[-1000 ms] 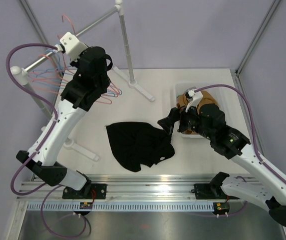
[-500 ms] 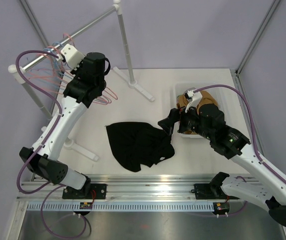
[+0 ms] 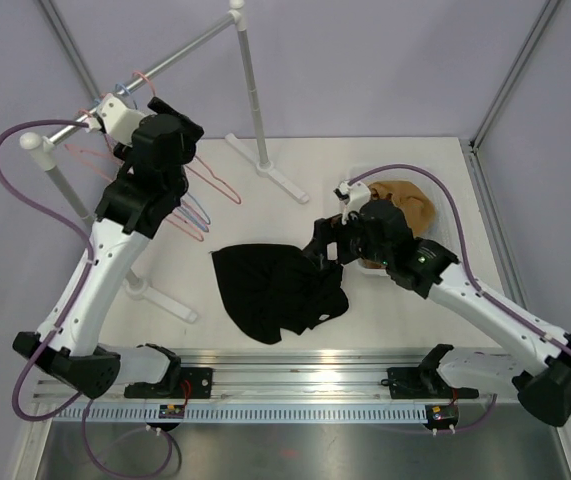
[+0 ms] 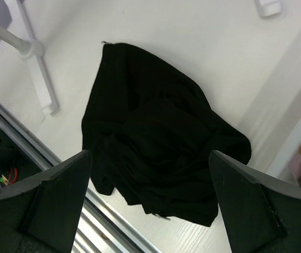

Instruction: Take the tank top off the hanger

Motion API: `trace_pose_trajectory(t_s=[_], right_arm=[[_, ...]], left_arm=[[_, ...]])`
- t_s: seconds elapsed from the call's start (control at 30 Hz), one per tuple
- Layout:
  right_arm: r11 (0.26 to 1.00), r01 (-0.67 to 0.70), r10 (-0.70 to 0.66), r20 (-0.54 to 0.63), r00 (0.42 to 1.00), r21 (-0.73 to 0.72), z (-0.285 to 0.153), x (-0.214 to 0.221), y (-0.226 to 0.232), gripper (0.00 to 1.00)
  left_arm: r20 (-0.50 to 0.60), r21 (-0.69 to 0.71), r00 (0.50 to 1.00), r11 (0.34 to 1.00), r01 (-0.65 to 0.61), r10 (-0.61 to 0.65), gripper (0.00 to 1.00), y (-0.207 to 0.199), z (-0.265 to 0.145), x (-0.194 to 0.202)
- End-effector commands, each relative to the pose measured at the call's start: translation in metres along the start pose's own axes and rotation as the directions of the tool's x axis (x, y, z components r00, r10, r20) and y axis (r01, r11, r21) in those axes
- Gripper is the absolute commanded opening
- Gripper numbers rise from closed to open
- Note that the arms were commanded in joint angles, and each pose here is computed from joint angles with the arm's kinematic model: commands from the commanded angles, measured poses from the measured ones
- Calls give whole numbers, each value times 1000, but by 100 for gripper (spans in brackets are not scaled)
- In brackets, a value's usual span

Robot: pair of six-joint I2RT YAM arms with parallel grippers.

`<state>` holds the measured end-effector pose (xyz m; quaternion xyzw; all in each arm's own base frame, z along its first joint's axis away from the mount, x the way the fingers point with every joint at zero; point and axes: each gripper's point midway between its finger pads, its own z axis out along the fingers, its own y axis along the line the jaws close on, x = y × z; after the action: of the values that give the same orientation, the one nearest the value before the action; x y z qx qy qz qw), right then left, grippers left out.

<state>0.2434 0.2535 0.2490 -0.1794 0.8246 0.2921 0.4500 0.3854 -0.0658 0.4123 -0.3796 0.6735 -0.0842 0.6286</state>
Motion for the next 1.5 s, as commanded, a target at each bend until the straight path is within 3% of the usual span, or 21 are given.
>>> trace_pose_trajectory(t_s=[0.0, 0.1, 0.23, 0.43, 0.5, 0.6, 0.7, 0.73, 0.83, 0.87, 0.97, 1.1, 1.2, 1.27, 1.47], right_arm=[[999, 24, -26, -58, 998, -25, 27, 13, 2, 99], [996, 54, -65, -174, 983, -65, 61, 44, 10, 100], [994, 94, -106, -238, 966, -63, 92, 72, 17, 99], [981, 191, -170, -305, 937, 40, 134, 118, 11, 99], [973, 225, -196, -325, 925, 53, 142, 128, 14, 100], [966, 243, -193, -372, 908, 92, 155, 148, 7, 99], [961, 254, -189, -420, 888, 105, 163, 169, 2, 85], [955, 271, -193, -436, 879, 123, 166, 176, -3, 66], [948, 294, -214, -443, 870, 120, 165, 179, -1, 41], [952, 285, -214, -426, 879, 110, 164, 175, 2, 23], [960, 258, -209, -333, 920, 108, 151, 137, 15, 0], [951, 255, -228, -160, 961, 175, 113, 55, 24, 0], [922, 270, -256, -85, 963, 277, 83, 3, 19, 0], [898, 283, -278, -63, 958, 337, 63, -28, 15, 0], [825, 194, -254, 42, 966, 531, -2, -114, -25, 0]], left_arm=[[-10, 166, 996, 982, 92, -91, 80, -20, -37, -37], [-70, 287, 993, 952, 110, -94, 89, -26, -64, -41], [-155, 457, 987, 882, 115, -48, 99, -31, -105, -39], [-277, 625, 950, 778, 66, 142, 99, -19, -150, -1], [-275, 680, 945, 731, 60, 178, 99, -12, -170, -2], [-253, 687, 948, 726, 36, 193, 99, 15, -188, -4], [-224, 652, 954, 758, -7, 201, 99, 53, -198, -6], [-215, 643, 954, 766, -20, 206, 99, 61, -200, -7], [-169, 623, 958, 779, -77, 230, 99, 92, -212, -14], [-140, 624, 957, 773, -115, 255, 99, 99, -213, -15], [-75, 643, 951, 744, -182, 298, 99, 120, -218, -8], [-23, 708, 943, 672, -218, 331, 99, 137, -222, 21], [26, 791, 949, 574, -211, 313, 99, 136, -239, 29], [32, 813, 949, 544, -208, 314, 99, 141, -239, 44], [29, 799, 954, 567, -200, 297, 99, 145, -229, 54]])
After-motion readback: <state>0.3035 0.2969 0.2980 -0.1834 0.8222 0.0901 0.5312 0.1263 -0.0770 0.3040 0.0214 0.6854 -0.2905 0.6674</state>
